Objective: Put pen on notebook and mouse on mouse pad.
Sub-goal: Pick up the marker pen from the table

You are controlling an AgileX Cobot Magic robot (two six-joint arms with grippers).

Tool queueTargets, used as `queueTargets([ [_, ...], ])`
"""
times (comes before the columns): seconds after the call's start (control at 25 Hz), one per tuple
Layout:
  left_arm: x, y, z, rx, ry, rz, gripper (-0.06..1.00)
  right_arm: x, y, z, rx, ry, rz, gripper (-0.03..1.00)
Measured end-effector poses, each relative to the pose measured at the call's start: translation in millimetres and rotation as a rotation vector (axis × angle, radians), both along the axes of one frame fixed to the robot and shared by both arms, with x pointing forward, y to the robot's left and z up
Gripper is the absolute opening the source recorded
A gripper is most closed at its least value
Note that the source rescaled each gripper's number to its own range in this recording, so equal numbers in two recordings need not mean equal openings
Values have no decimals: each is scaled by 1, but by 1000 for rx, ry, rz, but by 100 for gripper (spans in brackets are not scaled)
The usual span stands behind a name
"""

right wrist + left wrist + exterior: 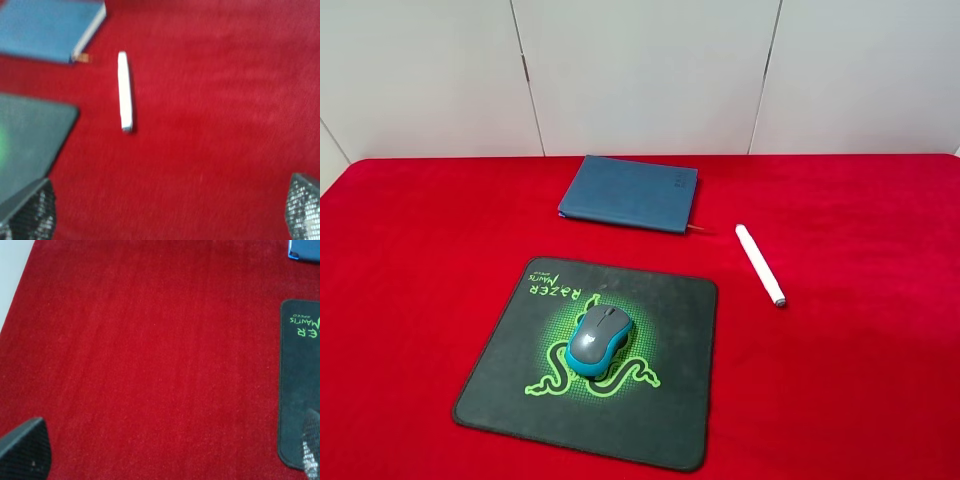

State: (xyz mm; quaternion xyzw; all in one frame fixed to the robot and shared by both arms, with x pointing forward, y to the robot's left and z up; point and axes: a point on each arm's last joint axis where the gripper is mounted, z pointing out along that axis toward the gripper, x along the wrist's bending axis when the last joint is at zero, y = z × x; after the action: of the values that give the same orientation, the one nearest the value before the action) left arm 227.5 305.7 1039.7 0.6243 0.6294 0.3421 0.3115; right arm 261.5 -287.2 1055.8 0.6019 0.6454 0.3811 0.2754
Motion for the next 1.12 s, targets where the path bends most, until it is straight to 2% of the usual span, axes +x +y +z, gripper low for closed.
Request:
queueTargets([
  [0.16, 0, 0, 0, 0, 0, 0, 100, 44, 5, 18, -3, 92, 27, 100],
  [0.4, 0, 0, 0, 0, 0, 0, 100, 132, 11, 33, -74, 221, 93, 100],
  [0.52, 0, 0, 0, 0, 0, 0, 100, 180, 14, 25, -102, 321, 118, 100],
  [0.72, 0, 0, 0, 0, 0, 0, 100, 241, 20, 8, -142, 430, 154, 100],
  [0.88, 0, 0, 0, 0, 0, 0, 100, 273, 44, -11, -233, 489, 251, 100],
  [1.12, 0, 0, 0, 0, 0, 0, 100, 301, 91, -43, -275, 571, 338, 100],
])
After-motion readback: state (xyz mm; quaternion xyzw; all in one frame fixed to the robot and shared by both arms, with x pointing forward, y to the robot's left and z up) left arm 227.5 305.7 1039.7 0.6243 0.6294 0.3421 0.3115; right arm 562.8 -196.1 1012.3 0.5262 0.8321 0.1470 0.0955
